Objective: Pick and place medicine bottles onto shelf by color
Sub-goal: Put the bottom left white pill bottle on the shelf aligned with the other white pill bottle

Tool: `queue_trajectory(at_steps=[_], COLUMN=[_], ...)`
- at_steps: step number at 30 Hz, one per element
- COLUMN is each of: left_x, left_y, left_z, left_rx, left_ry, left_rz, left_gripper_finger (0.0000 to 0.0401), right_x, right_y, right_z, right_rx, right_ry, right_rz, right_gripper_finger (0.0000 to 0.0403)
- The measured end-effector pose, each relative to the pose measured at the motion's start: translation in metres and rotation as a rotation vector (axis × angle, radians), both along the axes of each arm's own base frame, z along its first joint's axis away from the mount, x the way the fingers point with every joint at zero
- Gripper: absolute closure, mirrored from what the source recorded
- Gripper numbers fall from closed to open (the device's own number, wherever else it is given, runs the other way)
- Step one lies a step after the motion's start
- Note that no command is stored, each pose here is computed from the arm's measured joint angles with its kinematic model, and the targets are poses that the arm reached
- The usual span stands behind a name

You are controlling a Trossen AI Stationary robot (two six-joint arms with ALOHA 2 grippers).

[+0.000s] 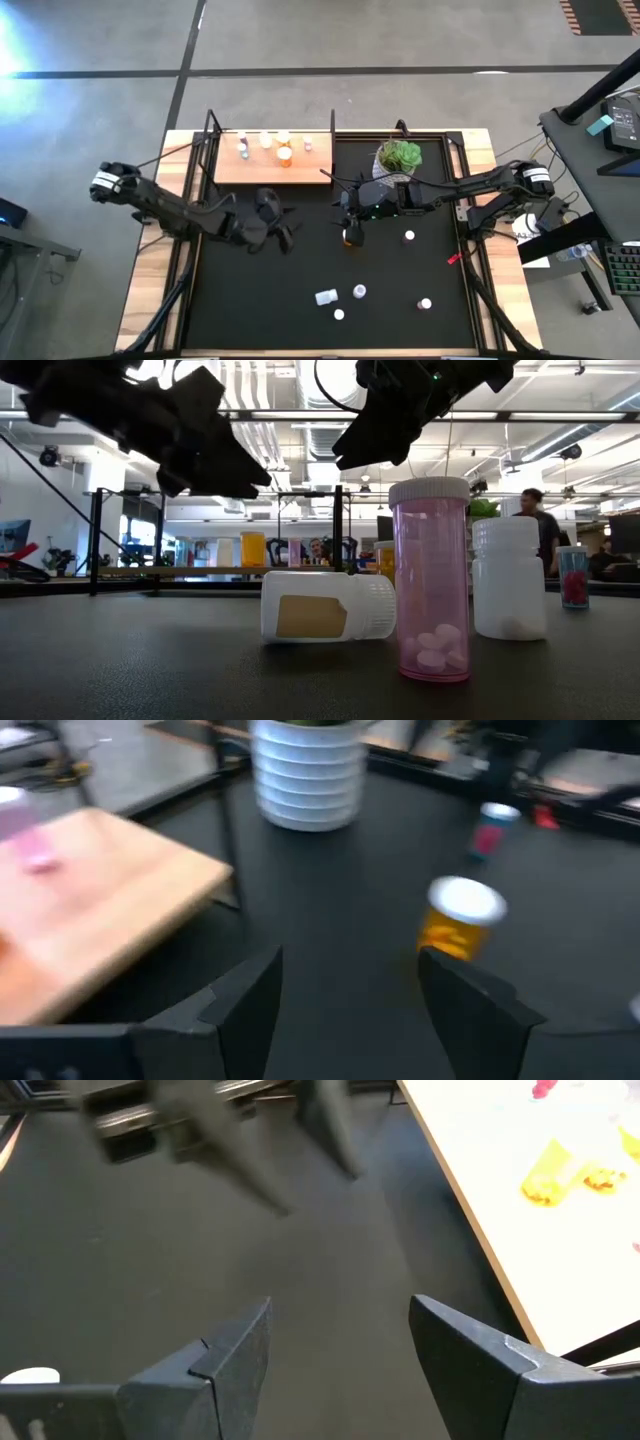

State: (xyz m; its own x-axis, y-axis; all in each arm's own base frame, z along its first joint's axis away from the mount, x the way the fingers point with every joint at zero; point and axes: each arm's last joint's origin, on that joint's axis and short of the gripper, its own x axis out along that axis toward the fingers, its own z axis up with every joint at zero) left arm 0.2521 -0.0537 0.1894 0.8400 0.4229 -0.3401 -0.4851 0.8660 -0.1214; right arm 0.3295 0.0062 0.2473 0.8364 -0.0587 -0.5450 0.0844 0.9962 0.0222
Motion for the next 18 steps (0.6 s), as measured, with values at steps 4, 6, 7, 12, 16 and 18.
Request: queue_trajectory(at_steps=[4, 6, 7, 12, 16, 18], left_x=[0.004, 0.007, 0.009, 0.025, 0.039, 0.047], left_y=[-0.026, -0.04, -0.047, -0.079, -0.098, -0.106], left_z=[-0.009, -0.014, -0.015, -0.021, -0.022, -0.018], left_rx=[-0.008, -0.012, -0.003, 0.024, 0.031, 0.021], left_ry=[-0.039, -0.063, -0.06, -0.015, 0.058, 0.085], left_rz=[-0.078, -0.12, -0.143, -0.222, -0.24, -0.241], left_gripper_finger=[0.0182, 0.0183, 0.0183, 0.0183, 0.0183, 0.0183], right_x=[0.0, 0.0, 0.0, 0.0, 0.0, 0.0], right_y=[0.0, 0.0, 0.0, 0.0, 0.0, 0.0], right_z=[0.0, 0.0, 0.0, 0.0, 0.0, 0.0], right_rx=[0.0, 0.0, 0.0, 0.0, 0.0, 0.0], right_ry=[0.0, 0.0, 0.0, 0.0, 0.0, 0.0], right_rz=[0.0, 0.0, 0.0, 0.0, 0.0, 0.0], right_gripper_finger=[0.0174, 0.0174, 0.0174, 0.0174, 0.0174, 0.0174])
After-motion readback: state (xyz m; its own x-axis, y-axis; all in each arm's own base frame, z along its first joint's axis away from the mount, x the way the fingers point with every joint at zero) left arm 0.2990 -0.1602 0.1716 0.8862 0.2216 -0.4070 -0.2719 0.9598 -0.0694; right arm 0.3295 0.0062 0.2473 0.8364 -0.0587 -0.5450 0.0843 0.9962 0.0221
